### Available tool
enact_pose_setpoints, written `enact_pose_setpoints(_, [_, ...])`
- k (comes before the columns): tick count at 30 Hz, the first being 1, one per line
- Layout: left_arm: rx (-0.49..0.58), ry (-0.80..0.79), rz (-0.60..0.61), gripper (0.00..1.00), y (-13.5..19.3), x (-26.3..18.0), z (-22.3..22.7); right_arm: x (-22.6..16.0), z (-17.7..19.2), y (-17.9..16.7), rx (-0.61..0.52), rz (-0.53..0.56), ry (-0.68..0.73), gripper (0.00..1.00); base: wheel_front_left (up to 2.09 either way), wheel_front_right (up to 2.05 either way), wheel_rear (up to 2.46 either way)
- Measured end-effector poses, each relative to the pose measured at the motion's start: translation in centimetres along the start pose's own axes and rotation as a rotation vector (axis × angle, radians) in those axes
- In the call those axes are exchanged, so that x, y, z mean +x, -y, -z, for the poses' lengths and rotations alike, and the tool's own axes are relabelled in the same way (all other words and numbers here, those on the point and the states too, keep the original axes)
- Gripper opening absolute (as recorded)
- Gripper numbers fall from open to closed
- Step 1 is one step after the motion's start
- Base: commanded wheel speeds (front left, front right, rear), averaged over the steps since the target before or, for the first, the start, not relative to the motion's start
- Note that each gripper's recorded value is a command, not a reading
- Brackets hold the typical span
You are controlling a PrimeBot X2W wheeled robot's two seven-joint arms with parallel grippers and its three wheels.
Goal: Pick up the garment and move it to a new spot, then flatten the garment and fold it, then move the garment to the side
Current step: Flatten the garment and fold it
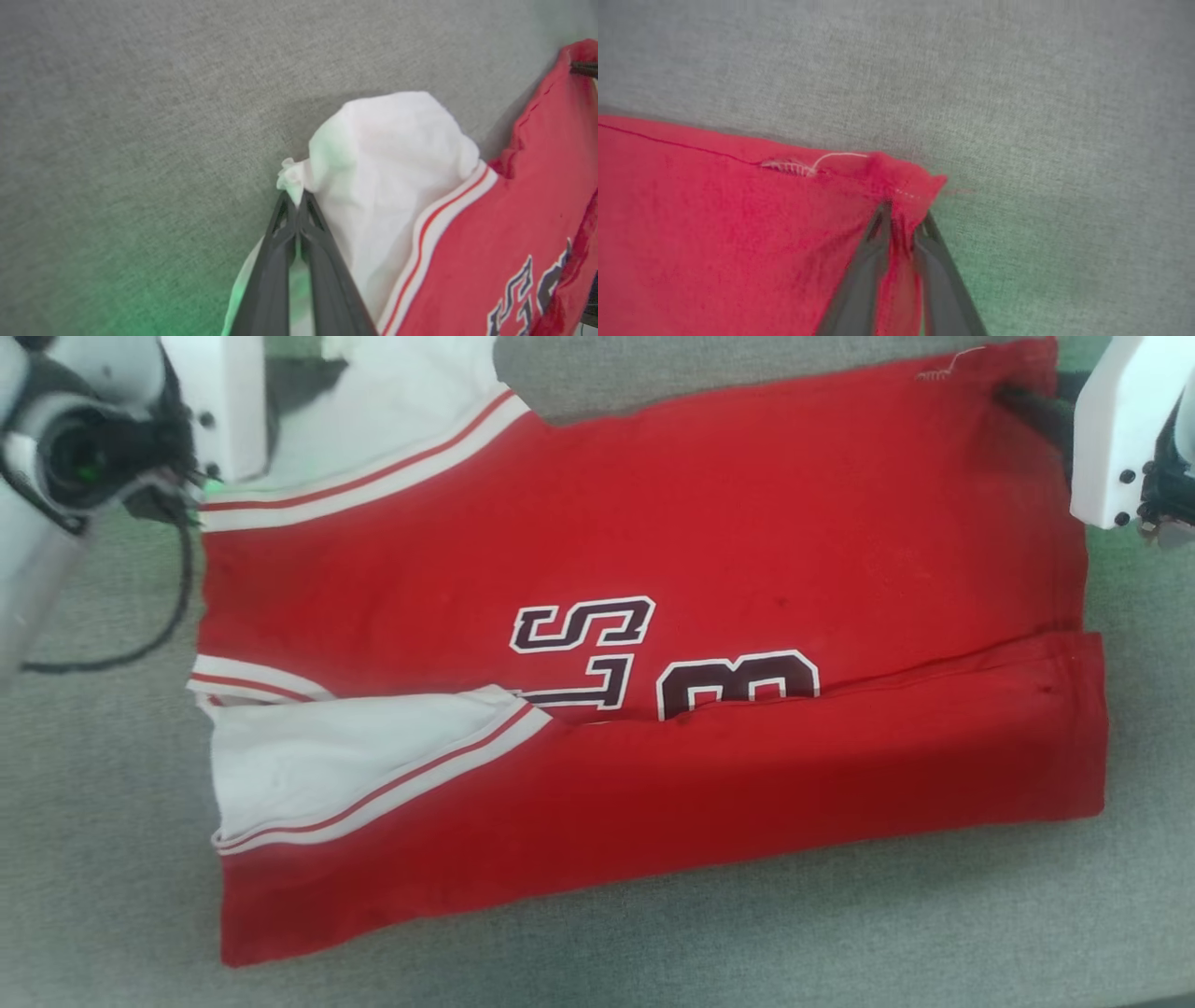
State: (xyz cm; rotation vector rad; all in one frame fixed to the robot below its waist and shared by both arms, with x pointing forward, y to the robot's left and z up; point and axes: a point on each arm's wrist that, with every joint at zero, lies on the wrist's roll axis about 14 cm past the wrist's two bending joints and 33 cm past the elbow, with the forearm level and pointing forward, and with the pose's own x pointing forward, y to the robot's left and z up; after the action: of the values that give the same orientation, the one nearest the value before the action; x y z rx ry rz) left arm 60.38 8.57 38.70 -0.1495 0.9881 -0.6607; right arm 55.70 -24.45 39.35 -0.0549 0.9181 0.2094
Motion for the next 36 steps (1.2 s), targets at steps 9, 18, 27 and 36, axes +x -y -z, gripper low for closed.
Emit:
enact_pose_setpoints(9, [0.056, 0.254, 0.106, 0.0, 5.7, -6.0, -3.5, -4.6, -2.3, 0.6, 0.008, 0.009, 0.188, 0.0, 0.0, 0.0, 0.0])
enact_pose_setpoints(18, [0.138, 0.421, 0.145, 0.0, 9.5, -14.5, 0.6, -10.0, 0.6, -1.4, -0.021, -0.059, 0.236, 0.0, 0.0, 0.0, 0.0])
enact_pose_setpoints(27, [0.027, 0.503, 0.138, 0.0, 9.5, -18.0, 9.1, -11.7, 5.4, -2.0, 0.029, -0.098, 0.197, 0.0, 0.0, 0.0, 0.0])
enact_pose_setpoints(36, [-0.063, 0.439, 0.1, 0.0, 8.7, -15.8, 15.6, -11.2, 9.7, -3.4, 0.086, -0.11, 0.157, 0.0, 0.0, 0.0, 0.0])
